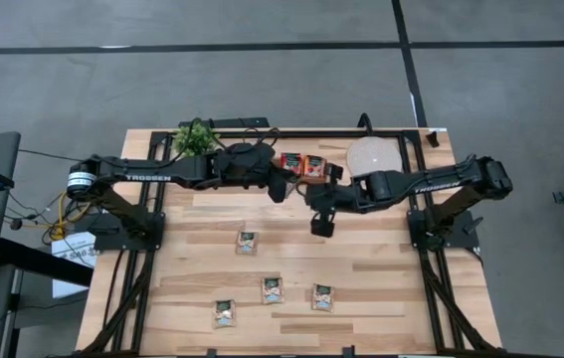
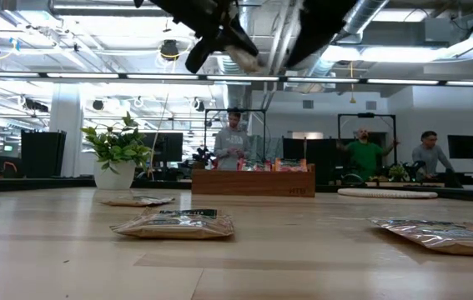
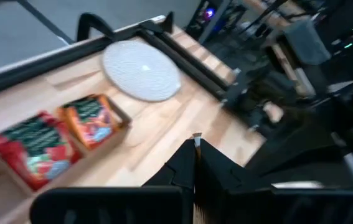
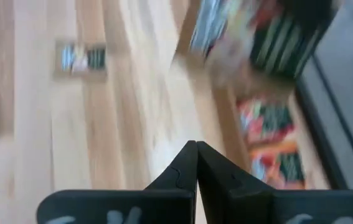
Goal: Pick & Place Tea
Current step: Put the brown tea bag into the left section of the wooden organizer
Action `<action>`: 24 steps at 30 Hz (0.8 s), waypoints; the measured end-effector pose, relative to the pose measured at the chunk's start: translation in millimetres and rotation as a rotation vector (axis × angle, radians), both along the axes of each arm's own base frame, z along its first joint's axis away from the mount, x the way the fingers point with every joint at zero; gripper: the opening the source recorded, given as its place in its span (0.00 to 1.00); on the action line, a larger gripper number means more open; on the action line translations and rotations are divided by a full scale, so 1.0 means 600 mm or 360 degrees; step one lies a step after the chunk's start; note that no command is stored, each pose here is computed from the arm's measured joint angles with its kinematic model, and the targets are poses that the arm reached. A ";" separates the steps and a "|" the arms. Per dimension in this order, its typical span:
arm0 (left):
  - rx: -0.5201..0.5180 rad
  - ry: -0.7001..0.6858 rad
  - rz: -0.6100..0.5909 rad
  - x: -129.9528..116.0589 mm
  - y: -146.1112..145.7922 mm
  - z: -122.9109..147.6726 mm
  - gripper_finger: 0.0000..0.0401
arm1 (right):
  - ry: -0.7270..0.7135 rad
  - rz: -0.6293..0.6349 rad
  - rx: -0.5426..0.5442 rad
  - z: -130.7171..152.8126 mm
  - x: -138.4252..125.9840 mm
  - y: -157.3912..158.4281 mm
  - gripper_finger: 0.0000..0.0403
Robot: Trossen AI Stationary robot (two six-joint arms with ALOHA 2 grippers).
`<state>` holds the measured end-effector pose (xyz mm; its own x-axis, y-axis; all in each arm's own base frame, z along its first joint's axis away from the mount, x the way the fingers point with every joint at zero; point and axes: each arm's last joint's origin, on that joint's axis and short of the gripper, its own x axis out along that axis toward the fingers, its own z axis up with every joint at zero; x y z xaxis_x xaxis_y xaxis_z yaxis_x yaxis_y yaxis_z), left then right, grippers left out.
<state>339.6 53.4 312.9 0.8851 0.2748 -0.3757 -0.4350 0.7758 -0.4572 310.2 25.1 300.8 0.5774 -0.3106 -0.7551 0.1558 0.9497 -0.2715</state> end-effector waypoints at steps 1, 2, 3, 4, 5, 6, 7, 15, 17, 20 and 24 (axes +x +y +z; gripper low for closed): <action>0.0028 0.0022 0.0004 -0.001 0.000 -0.001 0.00 | 0.0056 -0.0016 0.0020 -0.004 -0.006 0.002 0.00; 0.0053 0.0039 0.0005 -0.001 0.000 -0.002 0.00 | 0.0124 -0.0042 0.0031 -0.008 -0.012 0.003 0.00; 0.0077 0.0048 0.0002 -0.001 0.000 -0.002 0.00 | 0.0189 -0.0067 0.0038 -0.012 -0.019 0.003 0.00; 0.0099 0.0060 0.0002 -0.001 0.001 -0.003 0.00 | 0.0251 -0.0088 0.0041 -0.016 -0.026 0.004 0.00; 0.0117 0.0076 0.0006 -0.002 0.002 -0.006 0.00 | 0.0295 -0.0116 0.0049 -0.022 -0.031 0.005 0.00; 0.0134 0.0095 0.0009 -0.003 0.004 -0.010 0.00 | 0.0343 -0.0146 0.0056 -0.029 -0.037 0.006 0.00; 0.0147 0.0117 0.0015 -0.005 0.007 -0.015 0.00 | 0.0391 -0.0179 0.0064 -0.036 -0.043 0.006 0.00; 0.0138 0.0087 0.0073 -0.023 0.060 -0.063 0.00 | 0.0416 -0.0298 0.0126 -0.074 -0.067 0.020 0.00; 0.0124 0.0011 0.0056 -0.029 0.077 -0.074 0.00 | 0.0400 -0.0324 0.0146 -0.079 -0.076 0.022 0.00; 0.0108 -0.0025 0.0043 -0.044 0.102 -0.097 0.00 | 0.0310 -0.0361 0.0185 -0.073 -0.082 0.024 0.00; 0.0147 -0.0049 0.0110 -0.069 0.133 -0.126 0.00 | 0.0233 -0.0394 0.0216 -0.056 -0.093 0.020 0.00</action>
